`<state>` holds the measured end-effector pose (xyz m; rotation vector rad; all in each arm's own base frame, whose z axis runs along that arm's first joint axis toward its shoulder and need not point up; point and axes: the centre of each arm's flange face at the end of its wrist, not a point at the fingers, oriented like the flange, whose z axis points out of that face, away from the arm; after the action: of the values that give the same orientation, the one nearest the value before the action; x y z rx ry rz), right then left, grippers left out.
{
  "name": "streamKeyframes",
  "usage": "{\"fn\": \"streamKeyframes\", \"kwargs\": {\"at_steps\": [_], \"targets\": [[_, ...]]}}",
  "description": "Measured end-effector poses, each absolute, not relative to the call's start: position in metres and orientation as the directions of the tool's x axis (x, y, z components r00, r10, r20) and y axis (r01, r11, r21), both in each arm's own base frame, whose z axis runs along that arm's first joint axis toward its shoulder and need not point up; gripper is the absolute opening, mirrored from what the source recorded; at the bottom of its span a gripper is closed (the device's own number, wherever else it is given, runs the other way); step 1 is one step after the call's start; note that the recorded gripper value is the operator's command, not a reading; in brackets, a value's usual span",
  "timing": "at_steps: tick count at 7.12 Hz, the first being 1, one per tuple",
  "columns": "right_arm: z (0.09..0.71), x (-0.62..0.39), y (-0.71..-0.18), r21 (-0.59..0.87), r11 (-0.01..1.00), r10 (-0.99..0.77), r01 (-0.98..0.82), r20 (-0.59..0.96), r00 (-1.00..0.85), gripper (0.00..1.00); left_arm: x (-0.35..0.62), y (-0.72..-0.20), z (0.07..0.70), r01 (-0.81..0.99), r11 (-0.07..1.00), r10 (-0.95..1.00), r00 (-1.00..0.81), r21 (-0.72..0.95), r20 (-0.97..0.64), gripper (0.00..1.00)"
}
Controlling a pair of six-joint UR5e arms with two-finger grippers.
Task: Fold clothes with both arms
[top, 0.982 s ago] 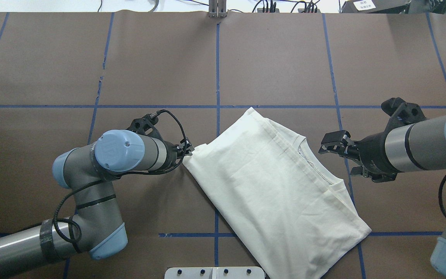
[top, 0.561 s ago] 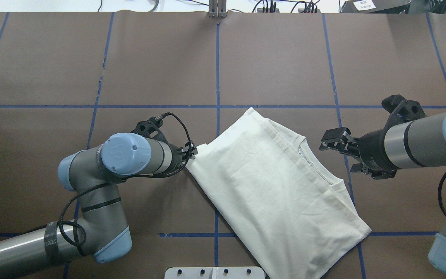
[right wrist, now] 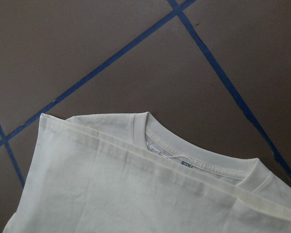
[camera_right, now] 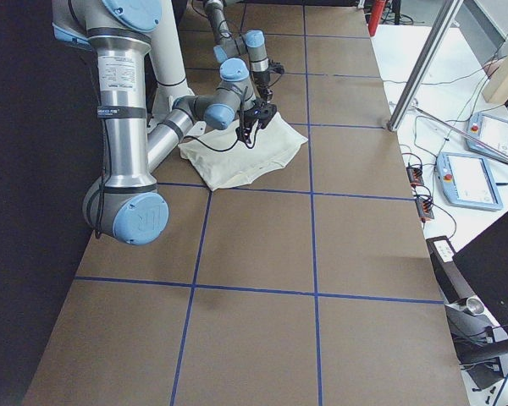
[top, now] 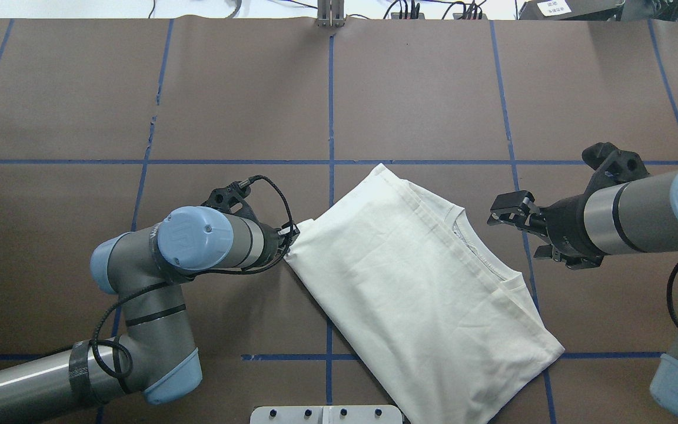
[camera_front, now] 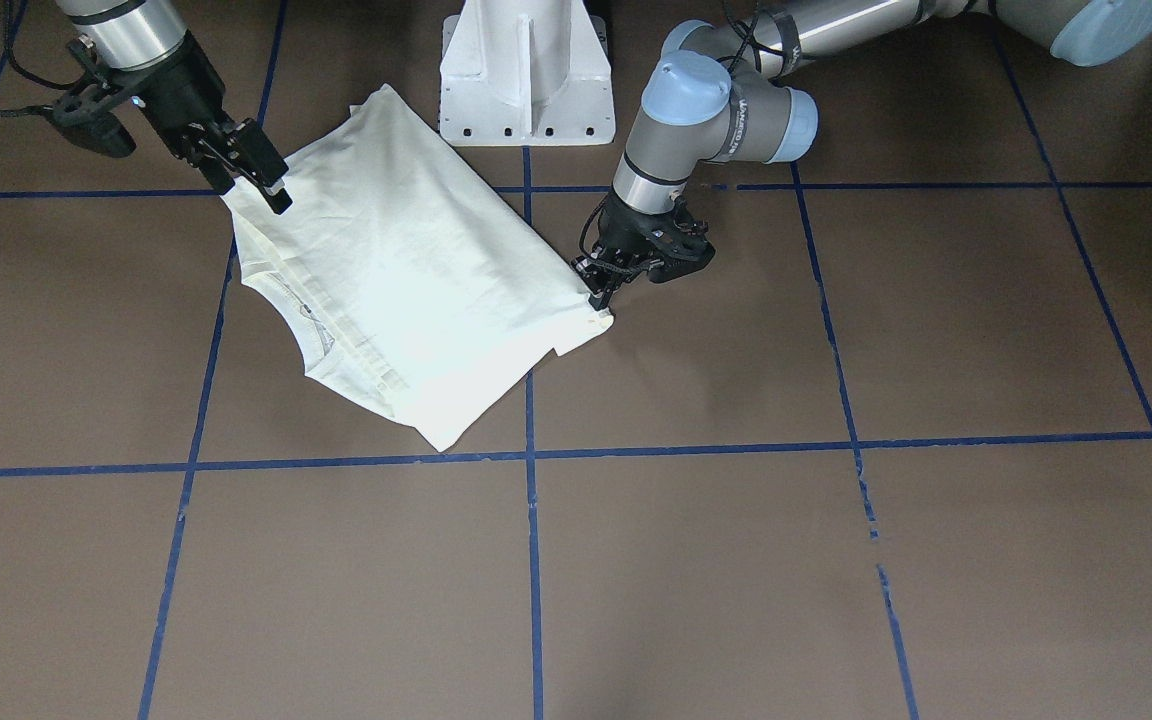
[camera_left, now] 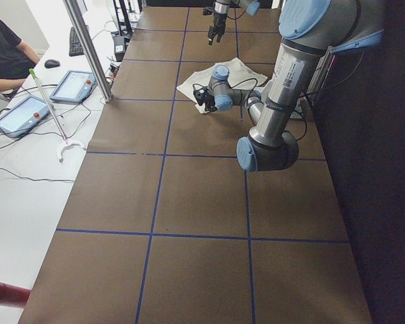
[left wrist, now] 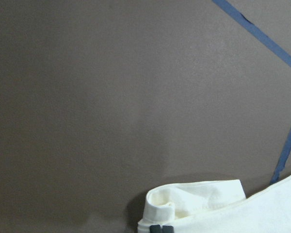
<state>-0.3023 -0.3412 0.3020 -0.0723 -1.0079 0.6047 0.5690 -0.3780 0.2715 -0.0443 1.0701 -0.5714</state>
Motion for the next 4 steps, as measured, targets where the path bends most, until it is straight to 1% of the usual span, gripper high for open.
{"fn": "streamKeyframes", "kwargs": {"at_steps": [2, 4], "targets": [[0.302, -0.302, -0.342, -0.326, 0.833, 0.508, -0.446, 0.771, 0.384, 1.00, 0.551, -0.393, 0.267, 0.437, 0.864, -0.436, 0.396, -0.251, -0.808, 0.00], [0.301, -0.304, -0.343, -0.328, 0.832, 0.509, -0.447, 0.772, 0.381, 1.00, 0.504, -0.453, 0.262, 0.482, 0.864, -0.371, 0.409, -0.149, -0.834, 0.00]]}}
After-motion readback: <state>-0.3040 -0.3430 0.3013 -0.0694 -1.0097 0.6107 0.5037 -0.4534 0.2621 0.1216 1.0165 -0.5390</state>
